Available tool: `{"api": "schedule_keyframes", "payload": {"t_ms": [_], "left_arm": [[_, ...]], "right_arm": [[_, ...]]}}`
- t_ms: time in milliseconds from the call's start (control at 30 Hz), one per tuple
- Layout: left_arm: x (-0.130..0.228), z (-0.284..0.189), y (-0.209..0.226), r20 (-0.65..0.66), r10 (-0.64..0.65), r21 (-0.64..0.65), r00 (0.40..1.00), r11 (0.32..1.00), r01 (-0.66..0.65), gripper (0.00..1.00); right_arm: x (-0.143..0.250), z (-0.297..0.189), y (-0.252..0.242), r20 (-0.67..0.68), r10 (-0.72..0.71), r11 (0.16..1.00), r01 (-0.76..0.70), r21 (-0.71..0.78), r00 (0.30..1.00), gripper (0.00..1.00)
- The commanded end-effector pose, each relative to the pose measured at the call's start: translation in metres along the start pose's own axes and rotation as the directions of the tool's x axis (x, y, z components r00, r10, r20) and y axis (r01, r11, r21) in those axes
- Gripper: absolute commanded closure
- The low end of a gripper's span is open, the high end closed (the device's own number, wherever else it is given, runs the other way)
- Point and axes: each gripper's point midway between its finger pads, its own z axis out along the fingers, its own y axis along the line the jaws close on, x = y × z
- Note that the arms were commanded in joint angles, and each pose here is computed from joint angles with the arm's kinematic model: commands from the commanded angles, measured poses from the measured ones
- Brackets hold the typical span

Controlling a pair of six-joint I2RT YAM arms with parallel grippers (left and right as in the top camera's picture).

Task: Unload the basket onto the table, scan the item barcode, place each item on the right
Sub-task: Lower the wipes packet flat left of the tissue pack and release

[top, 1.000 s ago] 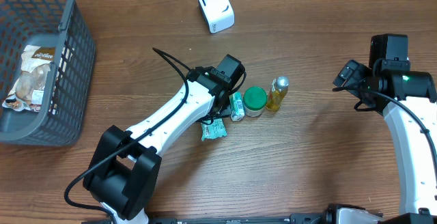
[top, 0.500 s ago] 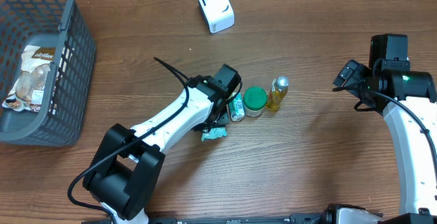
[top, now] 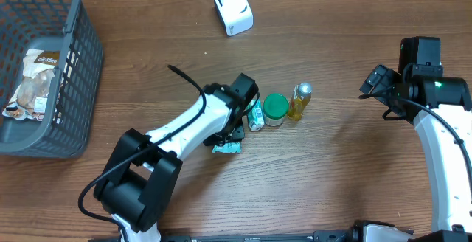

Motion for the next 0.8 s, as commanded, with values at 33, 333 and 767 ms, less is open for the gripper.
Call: {"api": "schedule_keyframes", "payload": {"t_ms": [33, 333, 767], "left_arm": [[-0.033, -0.035, -0.014, 0.057, 0.008, 0.054, 0.998, 0.998, -0.011, 0.49], [-0.024, -0.029, -0.018, 0.012, 0.014, 0.084, 1.000, 0.996, -0.015, 0.76], [-0.009, 0.011, 0.002, -0.007, 0.010, 0.026, 1.000, 1.000, -0.010, 0.69]], "right_arm": [[-0.004, -0.002, 0.000, 0.014, 0.011, 1.000, -0.011, 0.000, 1.000, 0.00], [-0.004, -0.002, 0.000, 0.014, 0.011, 1.000, -0.011, 0.000, 1.000, 0.00], [-0.004, -0.002, 0.000, 0.014, 0.011, 1.000, -0.011, 0.000, 1.000, 0.00]]}}
